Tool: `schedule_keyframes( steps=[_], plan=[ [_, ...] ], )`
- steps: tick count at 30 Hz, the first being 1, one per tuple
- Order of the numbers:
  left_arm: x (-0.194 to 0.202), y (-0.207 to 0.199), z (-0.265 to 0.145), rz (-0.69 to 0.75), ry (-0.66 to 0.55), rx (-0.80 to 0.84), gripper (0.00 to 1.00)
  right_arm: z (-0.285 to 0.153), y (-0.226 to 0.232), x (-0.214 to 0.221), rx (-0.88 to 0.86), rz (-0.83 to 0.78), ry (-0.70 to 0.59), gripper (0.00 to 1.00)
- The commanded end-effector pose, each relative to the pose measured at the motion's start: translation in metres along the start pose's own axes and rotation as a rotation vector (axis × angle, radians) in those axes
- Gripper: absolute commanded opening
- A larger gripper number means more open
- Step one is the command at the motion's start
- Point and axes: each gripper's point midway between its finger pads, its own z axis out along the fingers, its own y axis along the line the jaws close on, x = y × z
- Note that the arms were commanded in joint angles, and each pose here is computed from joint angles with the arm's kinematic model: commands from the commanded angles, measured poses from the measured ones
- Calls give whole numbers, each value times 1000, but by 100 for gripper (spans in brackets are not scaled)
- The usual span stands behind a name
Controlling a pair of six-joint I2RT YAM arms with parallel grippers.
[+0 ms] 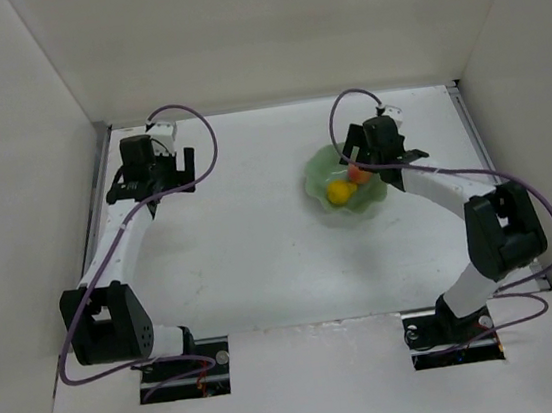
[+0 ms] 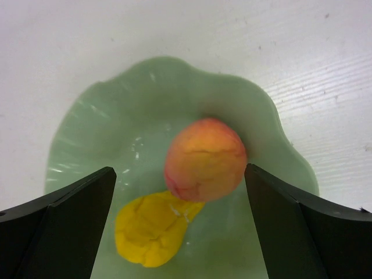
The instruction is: Place and organize the fake fruits in the fruit bowl
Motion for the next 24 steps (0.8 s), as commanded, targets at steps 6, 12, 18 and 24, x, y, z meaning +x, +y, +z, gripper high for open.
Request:
schedule_keyframes(
  steps=[6,12,18,24],
  plan=[
    [-20,17,-9,-138,-122,-59,100,-111,1,-111,-132,119,-350,100],
    [-21,36,-12,-223,-138,-99,100,-183,-131,-124,83,294,-544,100],
    [-21,39,-14,-294,-140,-78,100,-225,-246,-89,372,456,-619,100],
    [-21,39,-17,-329,-143,-41,100,-213,-248,-75,339,537,-605,100]
  ],
)
